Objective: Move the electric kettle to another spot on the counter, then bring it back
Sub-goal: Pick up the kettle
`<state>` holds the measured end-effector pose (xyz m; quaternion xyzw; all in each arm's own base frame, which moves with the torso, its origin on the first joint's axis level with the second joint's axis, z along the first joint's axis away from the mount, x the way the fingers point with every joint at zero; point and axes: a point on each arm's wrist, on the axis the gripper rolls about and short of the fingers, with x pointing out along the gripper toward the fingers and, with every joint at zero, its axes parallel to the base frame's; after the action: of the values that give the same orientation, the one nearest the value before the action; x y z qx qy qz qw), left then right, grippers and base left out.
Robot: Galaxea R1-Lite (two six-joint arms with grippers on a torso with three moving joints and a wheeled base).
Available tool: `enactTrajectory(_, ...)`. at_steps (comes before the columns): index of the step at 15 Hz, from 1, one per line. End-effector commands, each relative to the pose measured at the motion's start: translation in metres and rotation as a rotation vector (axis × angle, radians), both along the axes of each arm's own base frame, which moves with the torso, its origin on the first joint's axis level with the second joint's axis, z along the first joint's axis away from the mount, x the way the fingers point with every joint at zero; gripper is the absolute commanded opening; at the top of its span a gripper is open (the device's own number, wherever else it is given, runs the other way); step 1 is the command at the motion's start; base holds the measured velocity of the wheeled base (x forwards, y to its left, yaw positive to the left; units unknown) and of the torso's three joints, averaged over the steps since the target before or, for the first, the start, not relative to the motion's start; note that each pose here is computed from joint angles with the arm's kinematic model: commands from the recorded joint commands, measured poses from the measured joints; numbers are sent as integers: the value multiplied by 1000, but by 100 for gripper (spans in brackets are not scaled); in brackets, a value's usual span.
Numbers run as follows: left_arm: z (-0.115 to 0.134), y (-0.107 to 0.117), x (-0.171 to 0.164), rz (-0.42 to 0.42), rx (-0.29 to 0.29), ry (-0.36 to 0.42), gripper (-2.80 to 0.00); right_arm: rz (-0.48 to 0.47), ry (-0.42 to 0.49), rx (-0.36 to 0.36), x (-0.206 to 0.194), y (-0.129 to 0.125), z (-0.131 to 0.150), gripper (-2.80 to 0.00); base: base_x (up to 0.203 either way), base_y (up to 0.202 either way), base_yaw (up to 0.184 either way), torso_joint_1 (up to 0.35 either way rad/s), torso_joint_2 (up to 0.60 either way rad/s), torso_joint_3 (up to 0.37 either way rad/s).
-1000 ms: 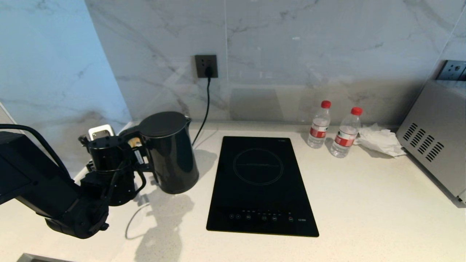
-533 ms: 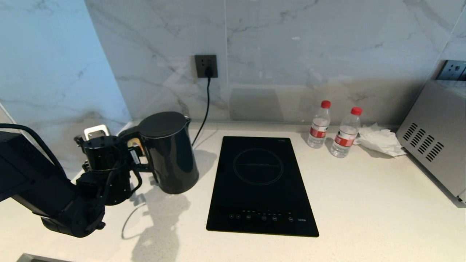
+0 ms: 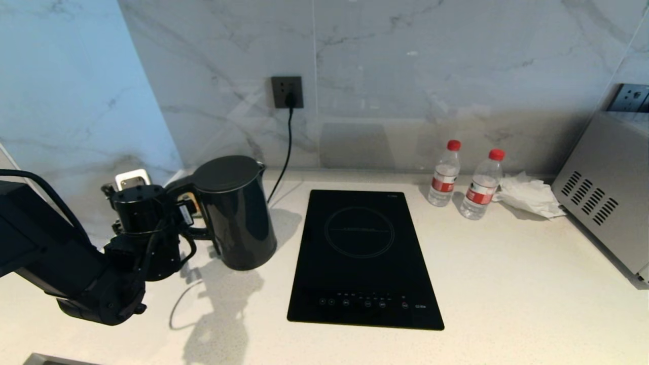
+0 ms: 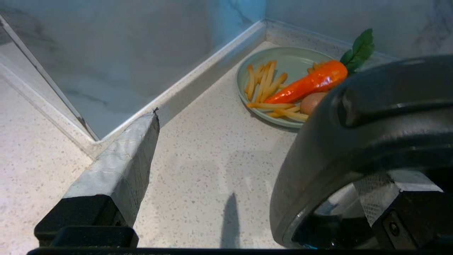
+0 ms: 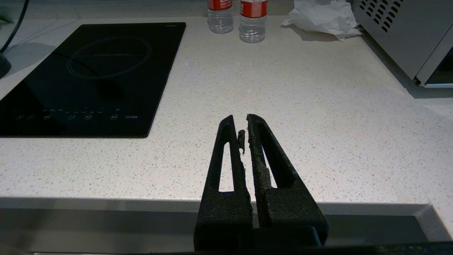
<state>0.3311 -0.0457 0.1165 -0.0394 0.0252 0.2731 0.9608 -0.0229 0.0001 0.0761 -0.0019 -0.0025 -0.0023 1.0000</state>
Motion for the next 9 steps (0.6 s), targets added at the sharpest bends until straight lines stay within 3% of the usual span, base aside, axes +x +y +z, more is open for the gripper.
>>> enactTrajectory(1, 3, 3, 2, 14, 1, -15, 0, 0, -1, -1, 0, 0, 0, -280, 0, 0, 0, 0, 0, 0)
enactTrajectory(9, 8, 5, 6, 15, 11, -30, 0, 0, -1, -1, 0, 0, 0, -280, 0, 0, 0, 0, 0, 0)
